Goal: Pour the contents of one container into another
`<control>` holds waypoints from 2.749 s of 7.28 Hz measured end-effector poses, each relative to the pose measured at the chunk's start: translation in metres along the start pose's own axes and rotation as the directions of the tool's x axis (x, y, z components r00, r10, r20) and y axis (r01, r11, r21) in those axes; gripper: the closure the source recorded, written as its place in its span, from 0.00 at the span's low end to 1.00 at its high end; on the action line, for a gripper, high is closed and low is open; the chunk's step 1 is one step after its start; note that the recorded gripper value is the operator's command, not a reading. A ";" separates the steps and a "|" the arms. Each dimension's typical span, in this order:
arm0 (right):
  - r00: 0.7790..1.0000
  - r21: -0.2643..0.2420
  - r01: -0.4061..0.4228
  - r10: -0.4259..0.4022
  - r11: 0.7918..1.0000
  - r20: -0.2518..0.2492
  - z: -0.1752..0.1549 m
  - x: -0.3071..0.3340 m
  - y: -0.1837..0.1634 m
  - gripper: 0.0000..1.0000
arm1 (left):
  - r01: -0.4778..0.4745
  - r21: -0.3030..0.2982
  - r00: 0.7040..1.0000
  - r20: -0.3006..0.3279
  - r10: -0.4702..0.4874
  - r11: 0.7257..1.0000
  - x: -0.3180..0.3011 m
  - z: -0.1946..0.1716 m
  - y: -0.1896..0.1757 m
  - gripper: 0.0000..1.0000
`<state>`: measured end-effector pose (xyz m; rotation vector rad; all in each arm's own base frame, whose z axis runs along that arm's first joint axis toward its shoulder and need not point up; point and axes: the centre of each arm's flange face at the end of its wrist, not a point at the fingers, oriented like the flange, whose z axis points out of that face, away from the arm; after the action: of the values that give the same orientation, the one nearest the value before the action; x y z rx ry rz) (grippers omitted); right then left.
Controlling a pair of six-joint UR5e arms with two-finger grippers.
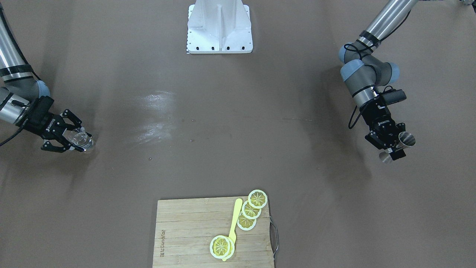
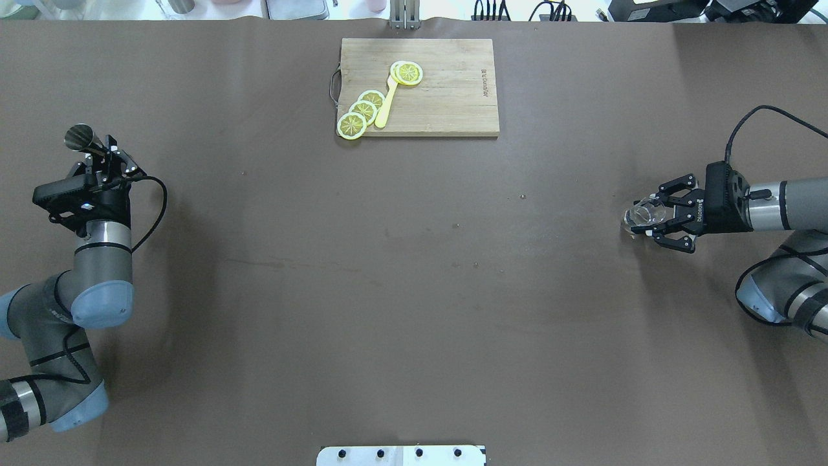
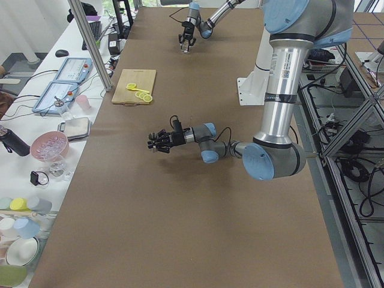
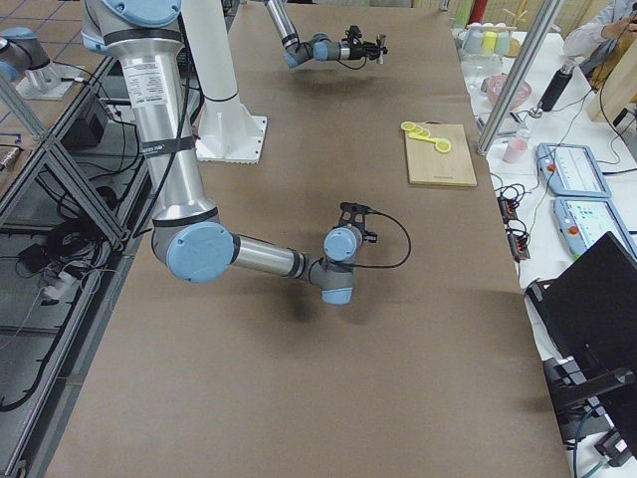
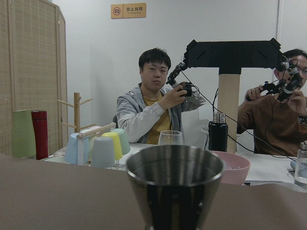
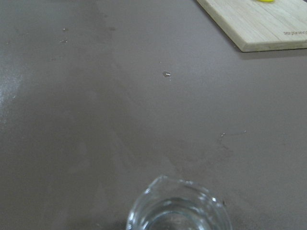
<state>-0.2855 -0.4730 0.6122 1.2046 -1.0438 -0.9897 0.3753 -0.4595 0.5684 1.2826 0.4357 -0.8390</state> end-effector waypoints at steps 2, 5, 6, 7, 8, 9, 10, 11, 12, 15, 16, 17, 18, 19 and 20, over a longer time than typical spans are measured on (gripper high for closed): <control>1.000 0.002 0.002 -0.002 1.000 0.002 0.007 0.002 -0.004 1.00 | -0.006 0.004 1.000 0.020 0.006 1.000 0.004 -0.001 -0.001 1.00; 1.000 0.002 0.003 -0.003 1.000 0.007 0.011 0.001 -0.006 1.00 | -0.018 -0.002 0.998 0.059 0.018 1.000 0.014 -0.007 -0.014 1.00; 1.000 0.003 0.003 -0.003 1.000 0.008 0.012 0.001 -0.007 1.00 | -0.013 0.002 0.997 0.081 0.013 1.000 0.013 -0.006 -0.011 1.00; 1.000 0.003 0.001 -0.001 1.000 0.009 0.013 0.001 -0.008 1.00 | -0.013 0.001 0.996 0.091 0.013 1.000 0.011 -0.006 -0.007 1.00; 1.000 0.005 -0.001 0.001 1.000 0.011 0.014 0.001 -0.009 0.92 | -0.018 -0.006 0.995 0.093 0.018 1.000 0.009 -0.010 -0.002 1.00; 1.000 0.006 -0.001 0.001 1.000 0.012 0.015 0.001 -0.011 0.77 | -0.022 -0.009 0.995 0.098 0.023 1.000 0.008 -0.014 0.005 1.00; 1.000 0.008 0.001 -0.001 1.000 0.013 0.016 0.001 -0.012 0.69 | -0.025 -0.005 0.994 0.106 0.025 1.000 0.006 -0.017 0.011 1.00; 1.000 0.010 0.002 -0.002 1.000 0.013 0.017 0.001 -0.014 0.55 | -0.030 -0.002 0.994 0.108 0.030 1.000 0.006 -0.020 0.016 1.00; 1.000 0.012 0.004 -0.004 1.000 0.012 0.017 0.001 -0.015 0.38 | -0.035 -0.002 0.994 0.106 0.035 0.999 0.006 -0.022 0.019 1.00; 1.000 0.016 0.006 -0.006 1.000 0.011 0.018 0.001 -0.017 0.00 | -0.041 -0.010 0.994 0.098 0.042 0.999 0.010 -0.028 0.026 1.00; 1.000 0.017 0.006 -0.006 1.000 0.011 0.018 0.000 -0.017 0.00 | -0.044 -0.011 0.994 0.098 0.045 0.999 0.011 -0.028 0.028 1.00; 1.000 0.018 0.004 -0.004 1.000 0.010 0.018 0.001 -0.018 0.00 | -0.047 -0.011 0.994 0.097 0.048 0.999 0.011 -0.028 0.030 1.00; 1.000 0.021 -0.006 0.006 1.000 0.011 0.017 0.000 -0.020 0.00 | -0.052 -0.011 0.994 0.099 0.053 0.999 0.010 -0.028 0.033 1.00; 1.000 0.030 -0.021 0.021 0.999 0.013 0.017 0.000 -0.025 0.00 | -0.058 -0.010 0.993 0.100 0.058 0.998 0.009 -0.027 0.035 1.00; 0.999 0.041 -0.030 0.029 0.999 0.014 0.016 0.000 -0.032 0.00 | -0.061 -0.010 0.993 0.101 0.061 0.998 0.009 -0.026 0.037 1.00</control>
<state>-0.3023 -0.4794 0.5817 1.2140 -1.0943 -0.9586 0.4128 -0.4351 0.5796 1.2350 0.3165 -0.8464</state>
